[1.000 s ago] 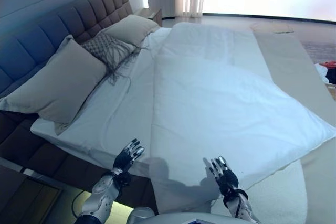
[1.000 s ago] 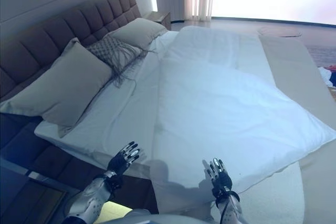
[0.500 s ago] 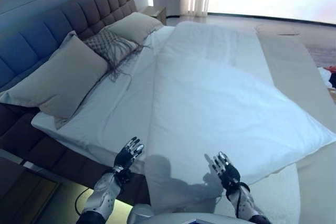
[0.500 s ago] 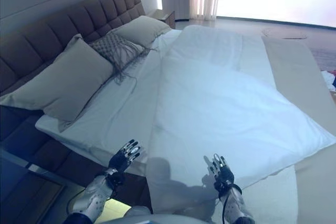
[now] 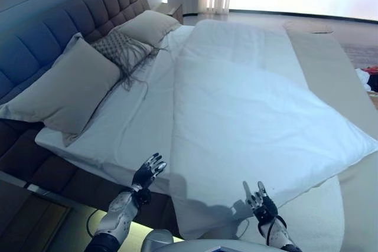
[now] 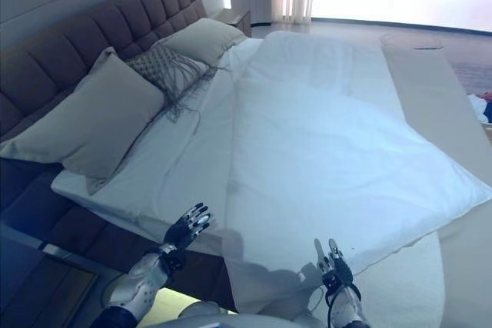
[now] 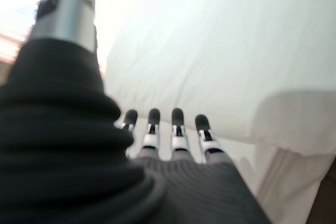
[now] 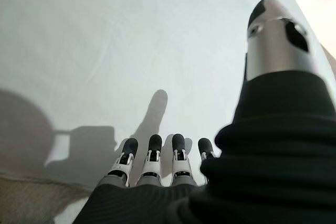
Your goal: Make the bed neatly
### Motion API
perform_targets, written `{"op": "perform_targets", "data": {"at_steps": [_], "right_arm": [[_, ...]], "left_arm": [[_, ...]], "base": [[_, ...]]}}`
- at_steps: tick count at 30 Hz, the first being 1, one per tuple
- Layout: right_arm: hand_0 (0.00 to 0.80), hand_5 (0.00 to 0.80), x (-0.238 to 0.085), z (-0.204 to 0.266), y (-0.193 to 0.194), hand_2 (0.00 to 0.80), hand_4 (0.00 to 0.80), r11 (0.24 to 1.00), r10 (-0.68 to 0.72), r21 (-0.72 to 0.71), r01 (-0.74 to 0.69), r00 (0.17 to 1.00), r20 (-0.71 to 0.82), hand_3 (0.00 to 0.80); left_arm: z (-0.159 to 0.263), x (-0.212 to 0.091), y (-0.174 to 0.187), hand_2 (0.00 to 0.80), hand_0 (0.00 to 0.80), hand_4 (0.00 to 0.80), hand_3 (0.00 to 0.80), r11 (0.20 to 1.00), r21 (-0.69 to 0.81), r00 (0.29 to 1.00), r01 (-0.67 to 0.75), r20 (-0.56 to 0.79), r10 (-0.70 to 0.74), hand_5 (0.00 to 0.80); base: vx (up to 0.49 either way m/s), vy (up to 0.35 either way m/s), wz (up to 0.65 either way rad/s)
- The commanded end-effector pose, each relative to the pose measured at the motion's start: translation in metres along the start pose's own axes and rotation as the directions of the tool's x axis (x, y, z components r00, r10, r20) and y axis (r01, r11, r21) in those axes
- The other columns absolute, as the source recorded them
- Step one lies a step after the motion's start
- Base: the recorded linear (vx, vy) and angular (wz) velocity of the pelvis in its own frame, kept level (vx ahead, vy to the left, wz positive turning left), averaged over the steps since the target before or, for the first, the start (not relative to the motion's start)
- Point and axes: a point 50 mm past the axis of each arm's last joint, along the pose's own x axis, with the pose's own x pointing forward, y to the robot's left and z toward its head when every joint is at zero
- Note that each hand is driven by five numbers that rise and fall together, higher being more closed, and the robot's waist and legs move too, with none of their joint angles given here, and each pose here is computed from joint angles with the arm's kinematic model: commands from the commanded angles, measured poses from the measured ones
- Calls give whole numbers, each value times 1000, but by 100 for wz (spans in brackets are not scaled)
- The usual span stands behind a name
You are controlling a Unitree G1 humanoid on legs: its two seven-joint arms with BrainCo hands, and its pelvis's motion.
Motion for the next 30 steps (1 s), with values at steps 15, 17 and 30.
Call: {"op": "perform_targets", "data": {"at_steps": [15, 17, 30], "right_arm": [[0, 0, 10, 114, 131, 0, 0, 959, 210, 76, -271, 868, 451, 0], [0, 0, 7, 117, 136, 0, 0, 957, 222, 61, -283, 853, 473, 0], [0, 0, 6, 103, 112, 0, 0, 950, 219, 112, -293, 875, 432, 0]], "left_arm": [[123, 45, -57, 0, 0, 0, 0, 985, 95, 886, 143, 432, -171, 0], [119, 43, -56, 0, 0, 0, 0, 985, 109, 887, 135, 430, -169, 0], [126, 41, -57, 0, 0, 0, 0, 994, 73, 848, 83, 518, -109, 0]], "base": [[-196, 9, 7], [-66, 237, -47], [-95, 78, -5]]}}
